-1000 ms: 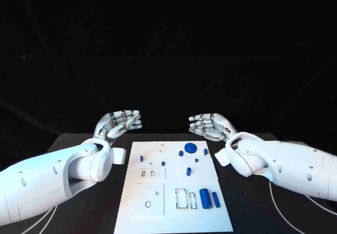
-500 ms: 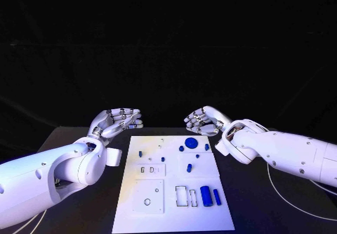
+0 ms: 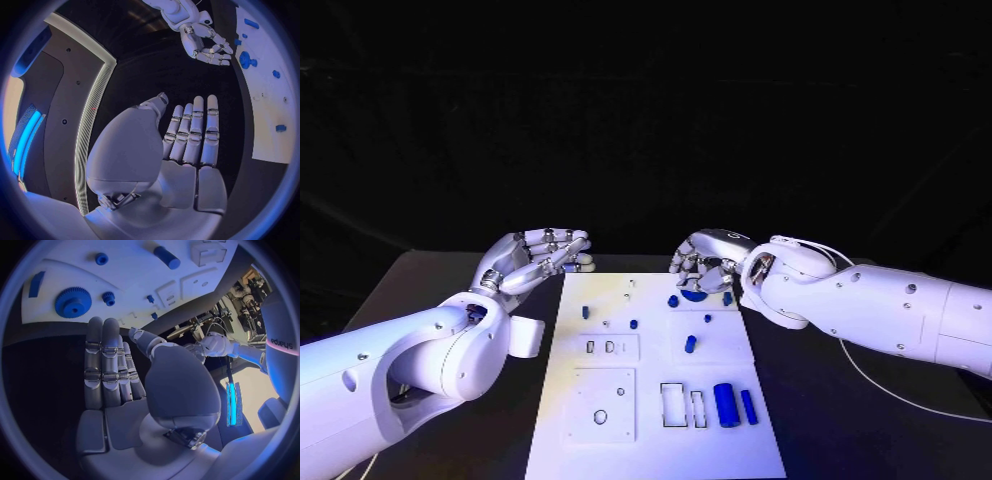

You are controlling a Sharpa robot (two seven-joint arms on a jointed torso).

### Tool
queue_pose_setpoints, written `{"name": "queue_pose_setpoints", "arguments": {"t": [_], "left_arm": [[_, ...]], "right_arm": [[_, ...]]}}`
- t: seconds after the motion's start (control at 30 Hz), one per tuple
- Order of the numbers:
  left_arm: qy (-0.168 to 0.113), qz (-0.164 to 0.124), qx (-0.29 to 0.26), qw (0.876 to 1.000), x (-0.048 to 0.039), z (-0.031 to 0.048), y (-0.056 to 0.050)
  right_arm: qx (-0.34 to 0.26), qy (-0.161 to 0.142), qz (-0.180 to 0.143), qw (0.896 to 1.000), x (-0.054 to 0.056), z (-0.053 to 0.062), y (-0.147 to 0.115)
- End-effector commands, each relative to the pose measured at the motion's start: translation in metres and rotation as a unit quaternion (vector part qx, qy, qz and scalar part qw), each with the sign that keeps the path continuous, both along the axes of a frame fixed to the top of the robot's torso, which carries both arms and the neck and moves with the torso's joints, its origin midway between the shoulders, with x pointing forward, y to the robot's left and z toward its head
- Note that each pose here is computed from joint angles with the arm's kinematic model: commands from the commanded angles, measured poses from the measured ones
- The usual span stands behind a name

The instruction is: Assemble the parts on the task board

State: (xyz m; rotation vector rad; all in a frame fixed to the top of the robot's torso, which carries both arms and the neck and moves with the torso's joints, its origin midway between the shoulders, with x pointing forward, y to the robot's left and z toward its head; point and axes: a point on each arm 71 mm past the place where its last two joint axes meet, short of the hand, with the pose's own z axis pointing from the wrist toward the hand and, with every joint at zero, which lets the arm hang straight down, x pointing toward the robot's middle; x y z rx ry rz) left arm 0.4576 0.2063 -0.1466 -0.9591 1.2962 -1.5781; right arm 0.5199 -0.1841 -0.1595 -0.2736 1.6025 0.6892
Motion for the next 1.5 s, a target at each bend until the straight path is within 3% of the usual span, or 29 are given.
{"name": "queue_pose_setpoints", "arguments": {"t": [0.03, 0.57, 1.5], "left_arm": [[-0.003, -0.016, -0.004, 1.000, -0.0022, 0.0025, -0.004], [0.001, -0.021, -0.006, 1.000, -0.0057, 0.0045, -0.004], [0.003, -0.019, -0.003, 1.000, -0.0047, 0.0048, 0.000]], "right_arm": [[-0.088, -0.015, 0.001, 0.996, 0.000, -0.004, 0.003], [-0.128, -0.027, 0.004, 0.991, -0.001, -0.006, 0.011], [-0.139, -0.016, 0.005, 0.990, -0.001, -0.016, 0.012]]}}
